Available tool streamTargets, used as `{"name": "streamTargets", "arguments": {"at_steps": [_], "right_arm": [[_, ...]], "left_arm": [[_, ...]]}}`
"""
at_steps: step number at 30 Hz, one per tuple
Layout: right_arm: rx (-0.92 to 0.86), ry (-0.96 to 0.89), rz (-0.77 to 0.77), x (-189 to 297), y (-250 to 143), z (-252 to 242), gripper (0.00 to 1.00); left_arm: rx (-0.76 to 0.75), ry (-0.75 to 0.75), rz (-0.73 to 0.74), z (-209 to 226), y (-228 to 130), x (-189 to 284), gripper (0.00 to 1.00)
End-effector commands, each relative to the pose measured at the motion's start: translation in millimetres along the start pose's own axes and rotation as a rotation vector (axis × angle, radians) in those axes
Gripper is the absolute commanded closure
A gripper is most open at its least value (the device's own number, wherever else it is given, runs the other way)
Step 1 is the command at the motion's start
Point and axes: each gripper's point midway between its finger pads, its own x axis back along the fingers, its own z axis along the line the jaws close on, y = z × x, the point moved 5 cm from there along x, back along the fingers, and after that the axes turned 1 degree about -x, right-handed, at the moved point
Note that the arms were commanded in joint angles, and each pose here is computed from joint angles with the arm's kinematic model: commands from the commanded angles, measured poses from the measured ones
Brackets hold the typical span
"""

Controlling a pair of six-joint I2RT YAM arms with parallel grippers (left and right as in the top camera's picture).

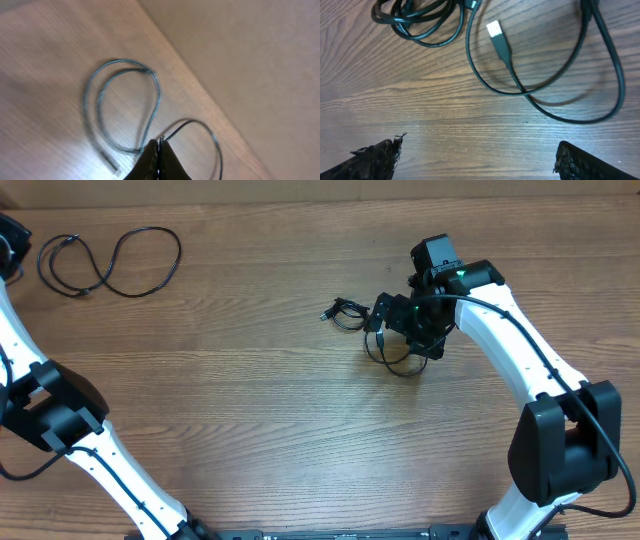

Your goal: Untangle cables

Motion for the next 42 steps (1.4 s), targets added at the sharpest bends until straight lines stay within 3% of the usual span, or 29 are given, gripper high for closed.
{"name": "streamTargets", "arguments": {"at_steps": [1,6,11,15,17,18,23,28,31,36,42], "right_arm": [[0.003,0.010,-0.110,44.2,3.4,-7.8,0.00],[-0.073,-0.043,-0.250,106.3,0.5,-44.9,0.00],[-0.068,-0.050,-0.305,142.0,-7.2,-71.0,0.00],[-0.092,-0.056,-0.302,143.3,-6.5,-78.1,0.00],[-0.087,-0.050,-0.319,144.2,-3.1,-76.7,0.00],[-0.084,-0.051,-0.334,145.0,-0.5,-76.4,0.00],[-0.097,-0.140,-0.380,146.6,5.8,-87.4,0.00],[-0.108,-0.179,-0.371,143.6,6.2,-92.9,0.00],[-0.108,-0.179,-0.371,143.6,6.4,-92.9,0.00],[-0.103,-0.169,-0.391,144.7,10.2,-91.0,0.00],[-0.095,-0.146,-0.412,145.9,14.7,-87.3,0.00]], "left_arm": [[-0.059,0.060,-0.133,-22.5,30.3,89.4,0.96],[-0.062,0.042,-0.085,-42.9,12.9,161.5,0.96],[-0.094,-0.089,0.074,-78.2,-33.6,220.1,0.96],[-0.223,-0.218,0.313,-115.2,-94.3,229.9,0.83],[-0.311,-0.235,0.400,-131.3,-121.4,227.0,0.58],[-0.381,-0.262,0.436,-144.1,-136.5,223.3,0.01],[-0.592,-0.308,0.604,-187.0,-208.5,209.5,0.00],[-0.707,-0.312,0.756,-210.9,-273.8,205.9,0.00],[-0.743,-0.318,0.800,-215.4,-295.8,217.9,0.00],[-0.784,-0.199,0.752,-176.5,-303.5,272.6,0.00],[-0.781,-0.188,0.677,-117.8,-316.6,341.2,0.00]]}}
